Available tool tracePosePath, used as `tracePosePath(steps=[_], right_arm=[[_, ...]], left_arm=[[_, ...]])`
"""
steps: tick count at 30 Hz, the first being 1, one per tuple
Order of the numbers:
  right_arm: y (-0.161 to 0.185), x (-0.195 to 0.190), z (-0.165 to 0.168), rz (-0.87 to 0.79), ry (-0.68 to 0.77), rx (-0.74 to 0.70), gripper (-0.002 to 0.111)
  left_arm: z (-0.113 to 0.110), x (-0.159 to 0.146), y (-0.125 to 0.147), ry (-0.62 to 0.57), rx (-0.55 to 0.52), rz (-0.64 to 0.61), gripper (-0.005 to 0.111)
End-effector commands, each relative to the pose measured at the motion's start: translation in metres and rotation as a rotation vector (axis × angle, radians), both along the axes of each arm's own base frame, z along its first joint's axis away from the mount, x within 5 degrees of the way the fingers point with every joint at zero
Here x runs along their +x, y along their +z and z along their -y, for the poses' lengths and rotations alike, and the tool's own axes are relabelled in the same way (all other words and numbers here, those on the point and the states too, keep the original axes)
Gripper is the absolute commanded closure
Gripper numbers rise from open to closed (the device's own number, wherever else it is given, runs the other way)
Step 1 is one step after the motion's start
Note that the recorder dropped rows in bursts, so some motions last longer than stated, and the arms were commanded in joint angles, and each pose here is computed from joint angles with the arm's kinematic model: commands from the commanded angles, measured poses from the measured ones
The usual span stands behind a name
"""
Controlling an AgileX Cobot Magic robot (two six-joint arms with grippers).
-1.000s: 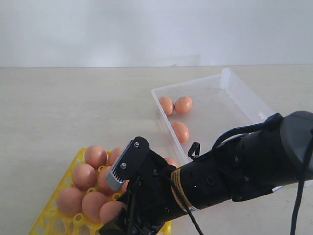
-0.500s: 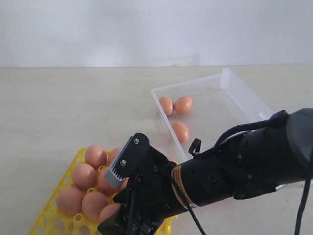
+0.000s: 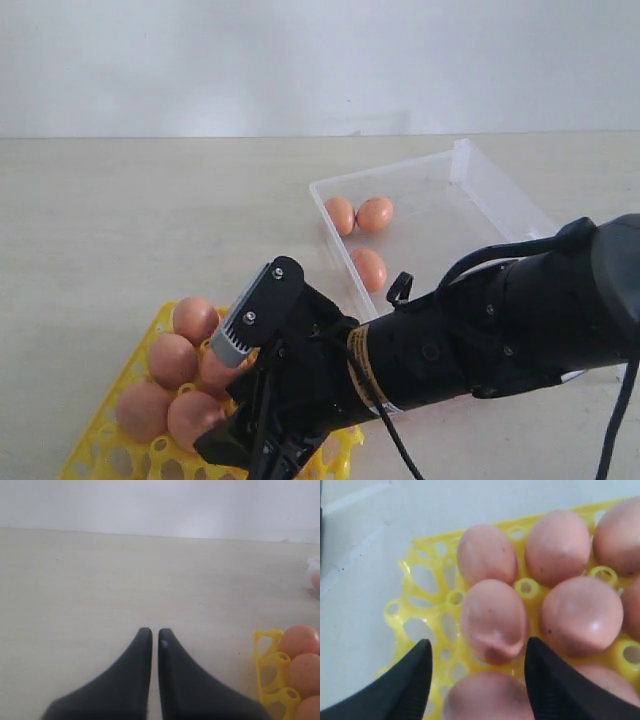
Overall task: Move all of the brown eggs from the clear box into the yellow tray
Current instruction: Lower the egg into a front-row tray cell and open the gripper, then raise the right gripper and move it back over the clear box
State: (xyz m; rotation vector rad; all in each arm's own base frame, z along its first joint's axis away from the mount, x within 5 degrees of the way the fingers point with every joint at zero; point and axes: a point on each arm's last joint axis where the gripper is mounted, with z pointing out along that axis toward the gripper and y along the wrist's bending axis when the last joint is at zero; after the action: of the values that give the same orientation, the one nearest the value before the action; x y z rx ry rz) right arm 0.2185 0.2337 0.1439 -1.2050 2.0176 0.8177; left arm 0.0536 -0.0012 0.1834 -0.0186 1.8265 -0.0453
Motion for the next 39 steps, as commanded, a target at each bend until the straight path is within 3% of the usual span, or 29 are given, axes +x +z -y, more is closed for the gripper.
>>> tracePosePath(steps=[1, 5, 9, 10, 12, 13, 14, 18, 21, 24, 27, 31, 34, 39], right_arm=[[0.019, 0.009, -0.009, 0.045, 0.000, 0.073, 0.060], [0.039, 0.021, -0.017, 0.070, -0.048, 0.147, 0.060], [0.083, 0.026, -0.019, 0.167, -0.072, 0.243, 0.061], [0.096, 0.024, -0.015, 0.196, -0.090, 0.250, 0.066], [0.117, 0.023, -0.002, 0.265, -0.168, 0.210, 0.089], [0.127, 0.022, 0.006, 0.305, -0.222, 0.177, 0.104], [0.138, 0.021, 0.016, 0.350, -0.280, 0.135, 0.108], [0.162, 0.018, 0.048, 0.490, -0.437, -0.029, 0.108], [0.174, 0.015, 0.075, 0.617, -0.529, -0.247, 0.108], [0.177, 0.016, 0.109, 0.645, -0.718, -0.493, 0.108], [0.172, 0.028, 0.154, 0.559, -0.949, -0.680, 0.108], [0.165, 0.047, 0.193, 0.324, -1.114, -0.526, 0.108], [0.160, 0.063, 0.215, 0.115, -1.105, -0.446, 0.108], [0.146, 0.093, 0.208, -0.295, -0.859, -0.259, 0.108]], left_arm=[[0.000, 0.000, -0.001, -0.002, 0.004, 0.005, 0.103], [0.000, 0.000, -0.001, -0.002, 0.004, 0.005, 0.103], [0.000, 0.000, -0.001, -0.002, 0.004, 0.005, 0.103], [0.000, 0.000, -0.001, -0.002, 0.004, 0.005, 0.103], [0.000, 0.000, -0.001, -0.002, 0.004, 0.005, 0.103], [0.000, 0.000, -0.001, -0.002, 0.004, 0.005, 0.103], [0.000, 0.000, -0.001, -0.002, 0.004, 0.005, 0.103], [0.000, 0.000, -0.001, -0.002, 0.004, 0.005, 0.103], [0.000, 0.000, -0.001, -0.002, 0.004, 0.005, 0.103], [0.000, 0.000, -0.001, -0.002, 0.004, 0.005, 0.103], [0.000, 0.000, -0.001, -0.002, 0.004, 0.005, 0.103], [0.000, 0.000, -0.001, -0.002, 0.004, 0.005, 0.103], [0.000, 0.000, -0.001, -0.002, 0.004, 0.005, 0.103], [0.000, 0.000, -0.001, -0.002, 0.004, 0.005, 0.103]])
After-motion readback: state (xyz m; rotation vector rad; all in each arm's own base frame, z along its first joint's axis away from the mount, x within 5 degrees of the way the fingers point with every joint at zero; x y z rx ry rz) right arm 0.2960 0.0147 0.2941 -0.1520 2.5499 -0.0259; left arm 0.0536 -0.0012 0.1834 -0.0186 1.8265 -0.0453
